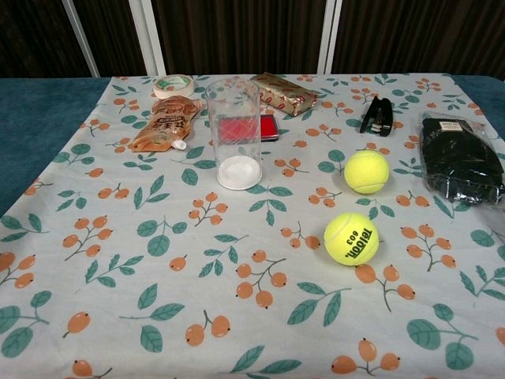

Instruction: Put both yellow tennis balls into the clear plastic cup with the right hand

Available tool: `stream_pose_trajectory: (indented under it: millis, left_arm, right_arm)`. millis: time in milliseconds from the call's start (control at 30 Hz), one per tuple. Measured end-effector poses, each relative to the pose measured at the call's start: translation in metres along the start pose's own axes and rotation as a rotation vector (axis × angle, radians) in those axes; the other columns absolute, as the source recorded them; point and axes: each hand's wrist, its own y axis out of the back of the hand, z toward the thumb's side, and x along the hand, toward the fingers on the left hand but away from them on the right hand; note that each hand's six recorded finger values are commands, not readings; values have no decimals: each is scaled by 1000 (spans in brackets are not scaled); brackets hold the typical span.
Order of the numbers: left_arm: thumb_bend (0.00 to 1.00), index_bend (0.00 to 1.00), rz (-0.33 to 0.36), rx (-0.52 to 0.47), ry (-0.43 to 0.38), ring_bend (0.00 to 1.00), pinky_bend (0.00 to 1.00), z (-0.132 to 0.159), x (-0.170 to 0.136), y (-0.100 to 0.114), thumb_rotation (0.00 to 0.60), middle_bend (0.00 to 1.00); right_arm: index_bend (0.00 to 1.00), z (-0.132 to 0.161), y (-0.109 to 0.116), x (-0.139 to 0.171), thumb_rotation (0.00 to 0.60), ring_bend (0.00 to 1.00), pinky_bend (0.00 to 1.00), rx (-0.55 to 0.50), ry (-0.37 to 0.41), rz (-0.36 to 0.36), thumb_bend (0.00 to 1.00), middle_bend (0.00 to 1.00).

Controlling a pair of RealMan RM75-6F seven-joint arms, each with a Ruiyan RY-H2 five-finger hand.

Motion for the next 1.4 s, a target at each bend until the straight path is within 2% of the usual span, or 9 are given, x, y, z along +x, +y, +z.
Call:
stream_pose_trajectory:
  millis: [533, 900, 1133, 1400]
  left_arm:
    - [39, 80, -6, 5, 8, 0, 49, -1, 1, -2, 600, 0]
    - [39, 71, -17, 6, 4, 0, 49, 0, 1, -3, 600, 0]
    - [39, 69, -26, 9, -14, 0, 49, 3, 0, -5, 600, 0]
    - [39, 69, -27, 10, -1, 0, 49, 0, 1, -5, 600, 0]
  right_arm:
    - [142, -2, -1, -1, 600, 75, 0, -6, -9, 8, 274, 62]
    - [139, 11, -7, 0, 600, 66, 0, -119, 9, 90, 275, 57]
    - [121, 31, -7, -33, 600, 45, 0, -86, 88, 131, 238, 42]
    - [118, 69, -31, -86, 600, 42, 0, -54, 170, 288, 235, 42]
